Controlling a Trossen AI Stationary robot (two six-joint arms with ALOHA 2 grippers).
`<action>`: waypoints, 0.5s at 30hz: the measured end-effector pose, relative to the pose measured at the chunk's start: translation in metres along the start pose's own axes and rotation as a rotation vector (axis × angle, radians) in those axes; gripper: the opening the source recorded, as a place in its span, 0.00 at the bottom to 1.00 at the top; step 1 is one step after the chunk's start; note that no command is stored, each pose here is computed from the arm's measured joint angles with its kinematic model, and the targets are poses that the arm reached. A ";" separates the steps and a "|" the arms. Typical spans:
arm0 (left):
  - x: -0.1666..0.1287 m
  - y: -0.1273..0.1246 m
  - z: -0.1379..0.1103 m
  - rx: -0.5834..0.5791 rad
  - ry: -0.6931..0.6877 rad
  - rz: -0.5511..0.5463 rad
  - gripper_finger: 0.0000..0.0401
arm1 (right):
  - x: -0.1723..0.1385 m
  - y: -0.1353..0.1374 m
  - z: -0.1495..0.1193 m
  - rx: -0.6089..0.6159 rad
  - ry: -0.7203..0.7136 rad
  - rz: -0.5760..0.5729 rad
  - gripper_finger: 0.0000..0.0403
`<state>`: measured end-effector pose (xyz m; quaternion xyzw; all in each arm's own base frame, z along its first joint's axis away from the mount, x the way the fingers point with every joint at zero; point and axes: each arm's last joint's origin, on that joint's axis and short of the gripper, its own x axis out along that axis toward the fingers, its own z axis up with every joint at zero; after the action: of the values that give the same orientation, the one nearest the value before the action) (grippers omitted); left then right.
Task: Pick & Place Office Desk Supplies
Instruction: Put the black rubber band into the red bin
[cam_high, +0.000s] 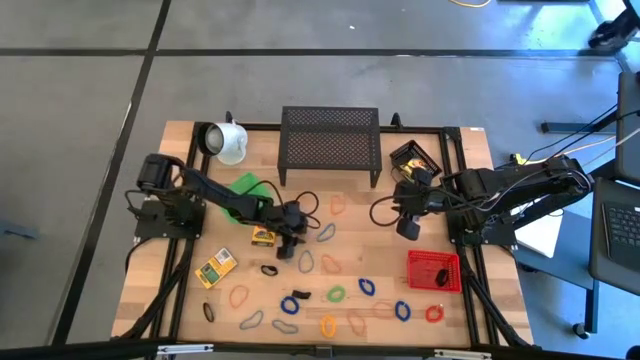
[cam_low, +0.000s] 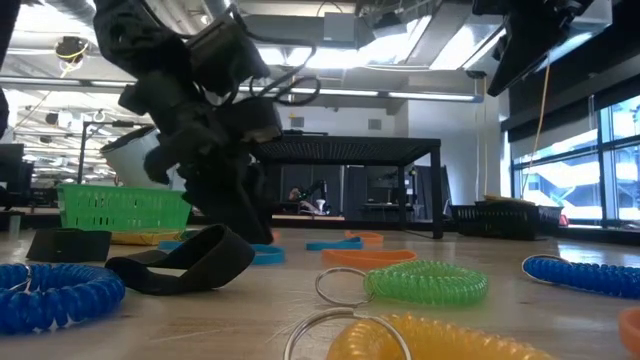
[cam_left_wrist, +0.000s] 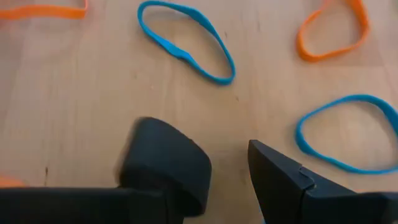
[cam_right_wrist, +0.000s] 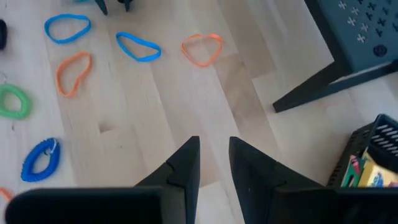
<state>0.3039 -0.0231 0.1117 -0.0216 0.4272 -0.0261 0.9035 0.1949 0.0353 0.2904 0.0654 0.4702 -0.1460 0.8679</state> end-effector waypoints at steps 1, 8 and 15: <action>0.001 0.000 0.000 -0.004 -0.001 0.002 0.37 | 0.000 0.000 0.000 0.011 0.000 0.000 0.22; 0.002 -0.005 0.001 0.017 -0.030 0.038 0.21 | 0.000 0.000 0.000 0.060 0.000 0.000 0.22; 0.001 -0.016 0.005 0.032 -0.075 0.031 0.01 | 0.000 0.000 0.000 0.060 -0.004 0.002 0.22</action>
<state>0.3077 -0.0391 0.1147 -0.0015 0.3930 -0.0180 0.9194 0.1952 0.0354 0.2906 0.0917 0.4638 -0.1594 0.8666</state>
